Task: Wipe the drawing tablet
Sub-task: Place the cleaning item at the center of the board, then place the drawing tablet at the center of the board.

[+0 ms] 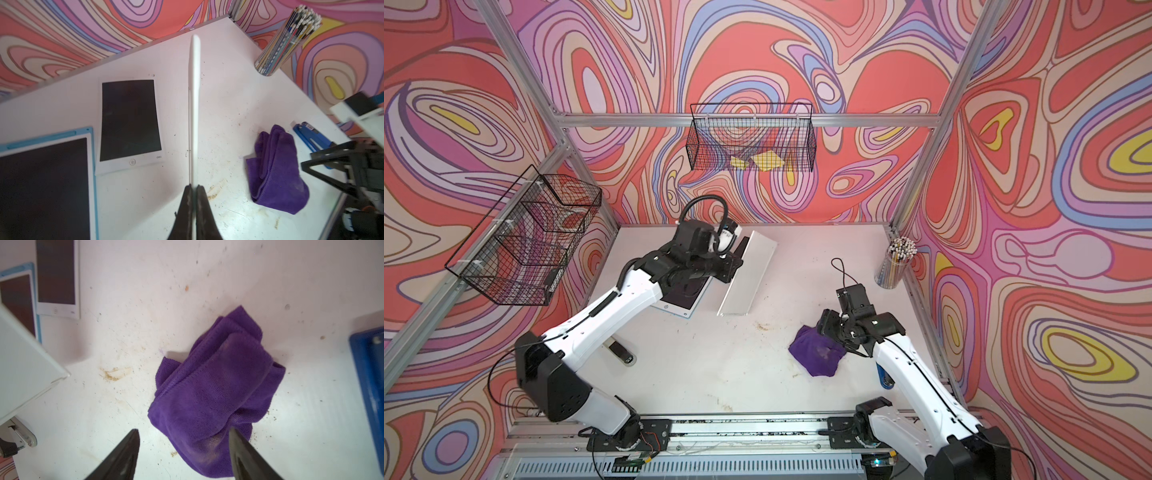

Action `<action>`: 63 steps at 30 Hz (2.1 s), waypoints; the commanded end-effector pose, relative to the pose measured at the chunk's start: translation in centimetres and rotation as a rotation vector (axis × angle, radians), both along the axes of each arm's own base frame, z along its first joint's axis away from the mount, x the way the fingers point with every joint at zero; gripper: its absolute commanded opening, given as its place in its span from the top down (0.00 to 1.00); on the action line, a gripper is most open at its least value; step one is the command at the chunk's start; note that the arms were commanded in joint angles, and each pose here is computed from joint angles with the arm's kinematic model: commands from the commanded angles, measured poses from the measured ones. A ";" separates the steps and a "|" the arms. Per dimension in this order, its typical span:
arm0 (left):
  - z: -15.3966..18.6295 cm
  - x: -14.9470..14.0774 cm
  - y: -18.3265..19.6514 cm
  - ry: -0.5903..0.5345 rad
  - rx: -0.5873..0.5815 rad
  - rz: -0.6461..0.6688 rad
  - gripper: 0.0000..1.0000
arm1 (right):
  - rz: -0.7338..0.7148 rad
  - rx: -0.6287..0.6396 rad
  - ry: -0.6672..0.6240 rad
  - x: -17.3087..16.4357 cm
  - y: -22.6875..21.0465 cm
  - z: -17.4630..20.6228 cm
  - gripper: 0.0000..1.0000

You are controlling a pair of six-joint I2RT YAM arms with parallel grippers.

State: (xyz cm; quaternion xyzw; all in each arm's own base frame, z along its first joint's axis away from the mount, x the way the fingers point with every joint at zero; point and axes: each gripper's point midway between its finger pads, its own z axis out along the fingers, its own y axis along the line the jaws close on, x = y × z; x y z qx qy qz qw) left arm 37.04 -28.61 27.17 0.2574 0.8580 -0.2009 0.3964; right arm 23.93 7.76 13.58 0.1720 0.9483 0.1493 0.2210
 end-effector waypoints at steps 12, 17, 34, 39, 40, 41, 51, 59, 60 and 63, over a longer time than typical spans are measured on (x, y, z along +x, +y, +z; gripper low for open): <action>-5.0 11.1 -10.3 -0.511 0.773 -0.125 1.00 | -0.117 -0.115 -0.126 -2.2 -3.8 5.6 0.32; -8.9 11.9 -14.5 -0.624 0.930 -0.226 1.00 | -0.137 -0.102 -0.107 -2.7 -3.9 4.7 0.32; -16.7 7.8 -26.5 -0.811 0.813 -0.435 1.00 | -0.380 -0.179 -0.312 -6.1 -9.1 12.5 0.35; -18.3 8.6 -27.3 -0.846 0.828 -0.440 1.00 | -0.372 -0.183 -0.288 -6.9 -9.2 12.0 0.35; -18.7 8.7 -27.3 -0.845 0.827 -0.450 1.00 | -0.373 -0.184 -0.284 -7.1 -9.3 11.9 0.35; -19.1 8.7 -27.3 -0.842 0.826 -0.457 1.00 | -0.374 -0.185 -0.284 -7.3 -9.3 11.9 0.35; -21.6 8.4 -27.0 -0.795 0.806 -0.504 0.29 | -0.368 -0.167 -0.254 -7.3 -8.9 10.5 0.36; -20.0 6.0 -26.5 -0.640 0.690 -0.569 0.04 | -0.355 -0.157 -0.241 -6.4 -8.4 9.8 0.36; -19.2 5.9 -26.1 -0.606 0.658 -0.557 0.03 | -0.351 -0.157 -0.240 -6.2 -8.3 9.7 0.36; -15.7 5.2 -24.9 -0.510 0.509 -0.512 0.02 | -0.342 -0.157 -0.236 -5.6 -8.0 9.3 0.36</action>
